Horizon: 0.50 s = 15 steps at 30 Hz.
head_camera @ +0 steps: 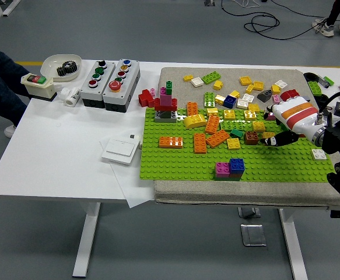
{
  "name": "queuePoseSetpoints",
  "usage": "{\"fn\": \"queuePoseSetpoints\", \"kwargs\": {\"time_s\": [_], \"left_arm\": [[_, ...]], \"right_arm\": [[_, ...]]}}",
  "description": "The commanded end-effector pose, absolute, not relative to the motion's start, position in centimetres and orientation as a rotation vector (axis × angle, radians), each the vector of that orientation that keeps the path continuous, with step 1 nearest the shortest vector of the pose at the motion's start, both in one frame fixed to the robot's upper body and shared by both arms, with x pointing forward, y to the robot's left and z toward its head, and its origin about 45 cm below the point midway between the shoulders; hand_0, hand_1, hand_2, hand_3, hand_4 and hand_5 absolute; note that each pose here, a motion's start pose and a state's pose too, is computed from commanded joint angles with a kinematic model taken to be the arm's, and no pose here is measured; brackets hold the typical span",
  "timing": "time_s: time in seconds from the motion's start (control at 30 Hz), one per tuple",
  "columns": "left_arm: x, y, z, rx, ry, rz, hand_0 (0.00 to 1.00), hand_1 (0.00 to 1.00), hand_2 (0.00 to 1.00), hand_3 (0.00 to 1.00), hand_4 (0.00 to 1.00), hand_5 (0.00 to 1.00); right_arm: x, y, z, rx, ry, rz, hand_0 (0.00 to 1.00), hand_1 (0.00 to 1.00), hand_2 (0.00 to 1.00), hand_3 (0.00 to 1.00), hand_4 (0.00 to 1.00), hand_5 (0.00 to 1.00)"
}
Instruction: Pick up the brick,pile it on top of brick,press brick,pick up the brick,pile it on top of brick,press brick
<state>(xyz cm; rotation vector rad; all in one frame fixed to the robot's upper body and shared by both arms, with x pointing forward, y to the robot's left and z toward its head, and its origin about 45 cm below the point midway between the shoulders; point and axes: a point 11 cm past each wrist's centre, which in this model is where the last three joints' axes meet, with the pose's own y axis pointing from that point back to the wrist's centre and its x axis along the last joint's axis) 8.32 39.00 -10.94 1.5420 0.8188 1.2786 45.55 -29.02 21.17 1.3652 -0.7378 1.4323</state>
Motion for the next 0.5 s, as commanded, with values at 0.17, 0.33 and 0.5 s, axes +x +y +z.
{"fn": "queuePoseSetpoints", "kwargs": {"time_s": [0.17,0.33,0.5], "left_arm": [[8.4,39.0,-10.9,1.542,0.818,1.277,0.701,0.733,0.749,0.614,0.721,0.686],[8.4,39.0,-10.9,1.540,0.817,1.279,0.701,0.731,0.749,0.613,0.721,0.686],[8.5,39.0,-10.9,1.537,0.817,1.282,0.701,0.731,0.749,0.613,0.721,0.686]], "right_arm": [[45.8,-28.9,20.7,1.377,-0.699,1.416,0.250,0.144,0.203,0.669,0.976,0.496],[46.0,-29.2,19.9,1.374,-0.676,1.389,0.244,0.138,0.201,0.636,0.968,0.497],[46.1,-29.6,19.5,1.371,-0.668,1.373,0.244,0.138,0.201,0.636,0.968,0.497]]}}
